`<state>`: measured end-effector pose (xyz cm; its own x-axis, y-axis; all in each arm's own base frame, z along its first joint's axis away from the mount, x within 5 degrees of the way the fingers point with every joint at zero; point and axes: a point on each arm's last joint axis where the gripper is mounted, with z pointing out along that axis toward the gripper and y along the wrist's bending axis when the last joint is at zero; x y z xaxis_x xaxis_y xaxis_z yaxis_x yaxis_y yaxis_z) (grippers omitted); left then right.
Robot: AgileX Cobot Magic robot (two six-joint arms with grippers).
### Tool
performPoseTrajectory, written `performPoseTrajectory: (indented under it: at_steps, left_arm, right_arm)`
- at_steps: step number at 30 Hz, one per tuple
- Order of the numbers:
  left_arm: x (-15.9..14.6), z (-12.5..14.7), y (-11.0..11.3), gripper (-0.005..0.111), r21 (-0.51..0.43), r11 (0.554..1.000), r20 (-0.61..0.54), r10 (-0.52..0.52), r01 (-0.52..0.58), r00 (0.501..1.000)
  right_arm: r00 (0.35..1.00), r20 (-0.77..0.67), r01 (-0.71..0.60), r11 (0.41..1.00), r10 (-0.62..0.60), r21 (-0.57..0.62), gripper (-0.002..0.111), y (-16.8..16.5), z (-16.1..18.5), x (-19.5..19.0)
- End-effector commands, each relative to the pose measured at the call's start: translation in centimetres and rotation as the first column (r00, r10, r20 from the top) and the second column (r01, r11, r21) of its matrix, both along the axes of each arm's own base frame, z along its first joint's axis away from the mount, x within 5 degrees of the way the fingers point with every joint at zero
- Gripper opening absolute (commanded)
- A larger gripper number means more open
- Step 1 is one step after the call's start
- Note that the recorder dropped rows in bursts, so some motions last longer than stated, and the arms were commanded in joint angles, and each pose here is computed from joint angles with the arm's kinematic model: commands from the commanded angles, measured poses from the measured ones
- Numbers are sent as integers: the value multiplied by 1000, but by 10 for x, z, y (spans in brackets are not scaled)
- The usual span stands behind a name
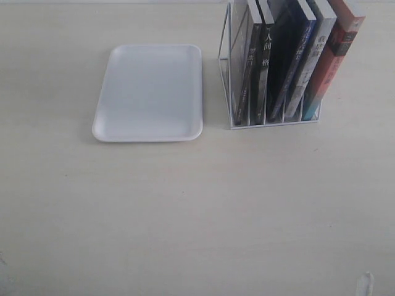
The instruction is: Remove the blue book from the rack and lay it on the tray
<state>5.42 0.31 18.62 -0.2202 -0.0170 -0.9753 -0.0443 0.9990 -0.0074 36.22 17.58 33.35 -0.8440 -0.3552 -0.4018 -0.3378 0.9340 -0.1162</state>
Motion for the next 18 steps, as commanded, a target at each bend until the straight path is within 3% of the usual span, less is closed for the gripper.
performPoseTrajectory:
  at_steps: [1, 18]
  left_arm:
    - [0, -1, 0, 6, 4, 1000, 4, -9, 9, 1000]
    - [0, -1, 0, 6, 4, 1000, 4, -9, 9, 1000]
  right_arm:
    - [1000, 7, 1, 1000, -1, -26, 36, -2, -2, 3]
    - [998, -57, 1, 999, -3, -45, 36, 3, -28, 11]
